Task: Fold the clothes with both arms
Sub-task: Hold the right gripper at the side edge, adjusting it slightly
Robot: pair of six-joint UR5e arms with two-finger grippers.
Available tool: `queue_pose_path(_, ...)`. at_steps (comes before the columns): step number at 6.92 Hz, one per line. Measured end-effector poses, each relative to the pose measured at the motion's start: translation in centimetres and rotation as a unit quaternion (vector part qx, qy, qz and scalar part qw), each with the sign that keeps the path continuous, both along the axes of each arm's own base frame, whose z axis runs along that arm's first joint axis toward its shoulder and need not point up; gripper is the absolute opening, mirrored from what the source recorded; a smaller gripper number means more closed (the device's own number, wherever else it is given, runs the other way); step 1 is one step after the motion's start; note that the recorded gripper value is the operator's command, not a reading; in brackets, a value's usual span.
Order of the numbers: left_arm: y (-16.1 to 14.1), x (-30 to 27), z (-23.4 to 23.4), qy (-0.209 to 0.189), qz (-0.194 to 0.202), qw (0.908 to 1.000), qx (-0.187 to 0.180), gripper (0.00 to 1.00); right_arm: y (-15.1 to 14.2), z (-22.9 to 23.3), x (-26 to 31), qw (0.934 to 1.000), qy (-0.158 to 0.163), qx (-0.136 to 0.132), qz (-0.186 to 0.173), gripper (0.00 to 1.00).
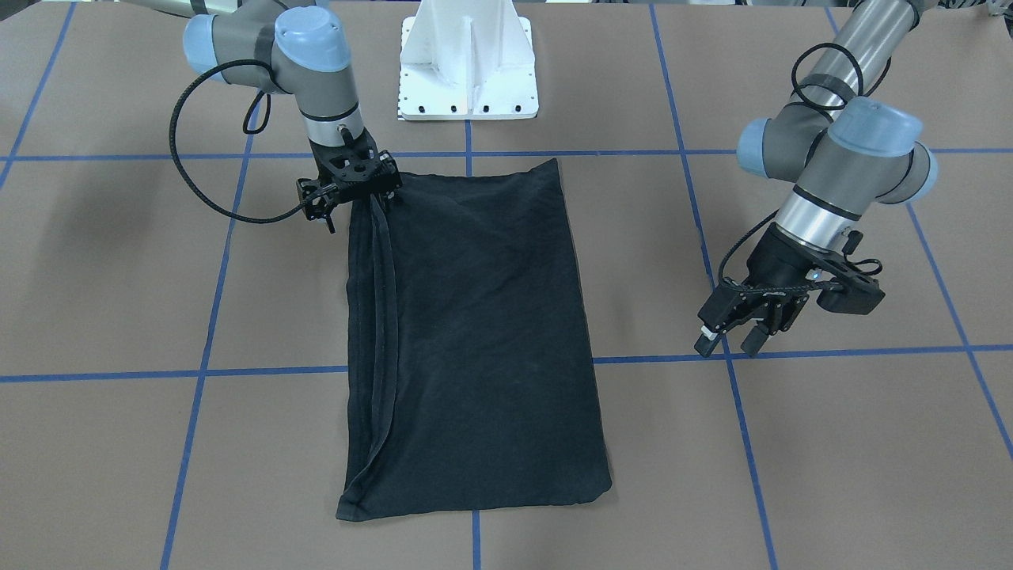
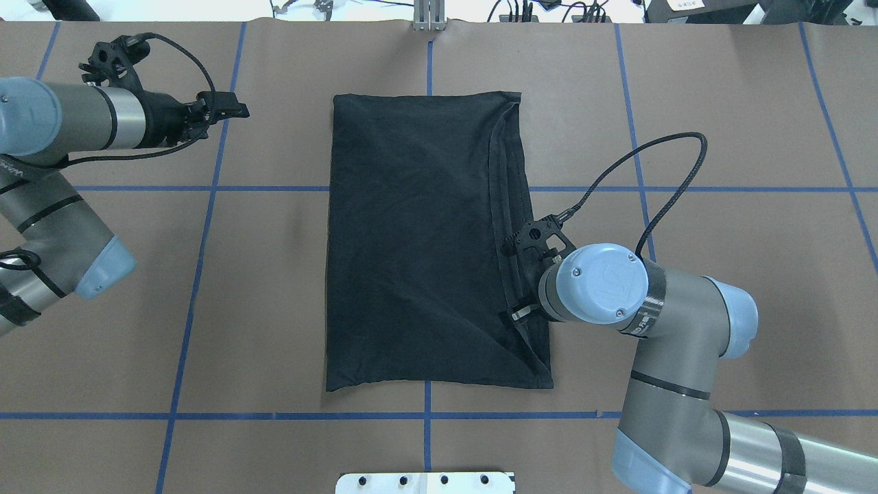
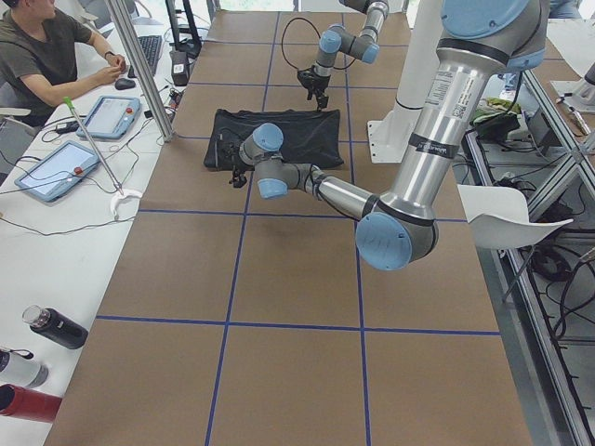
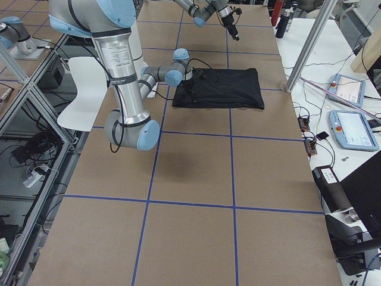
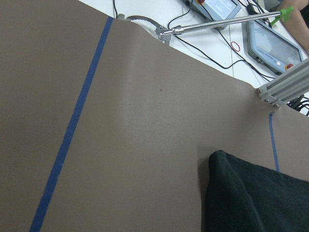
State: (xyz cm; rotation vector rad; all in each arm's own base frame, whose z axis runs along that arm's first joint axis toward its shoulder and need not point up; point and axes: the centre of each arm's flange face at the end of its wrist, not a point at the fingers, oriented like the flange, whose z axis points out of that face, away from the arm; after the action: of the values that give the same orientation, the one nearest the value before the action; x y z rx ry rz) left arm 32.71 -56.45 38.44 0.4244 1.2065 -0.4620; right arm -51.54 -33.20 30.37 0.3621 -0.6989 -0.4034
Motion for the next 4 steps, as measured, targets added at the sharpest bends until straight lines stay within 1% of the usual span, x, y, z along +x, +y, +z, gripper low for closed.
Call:
queue_pose_path(2, 0.1, -0.1, -0.1, 0.001, 0.001, 1.0, 0.001, 1.0, 1.0, 0.5, -0.9, 0.9999, 0.005, -0.002, -0.011, 1.0)
queue_pose_path(4, 0.2, -0.1, -0.1, 0.002, 0.004, 1.0, 0.0, 1.0, 1.1, 1.3, -1.3, 0.9998, 0.013, -0.005, -0.013, 1.0)
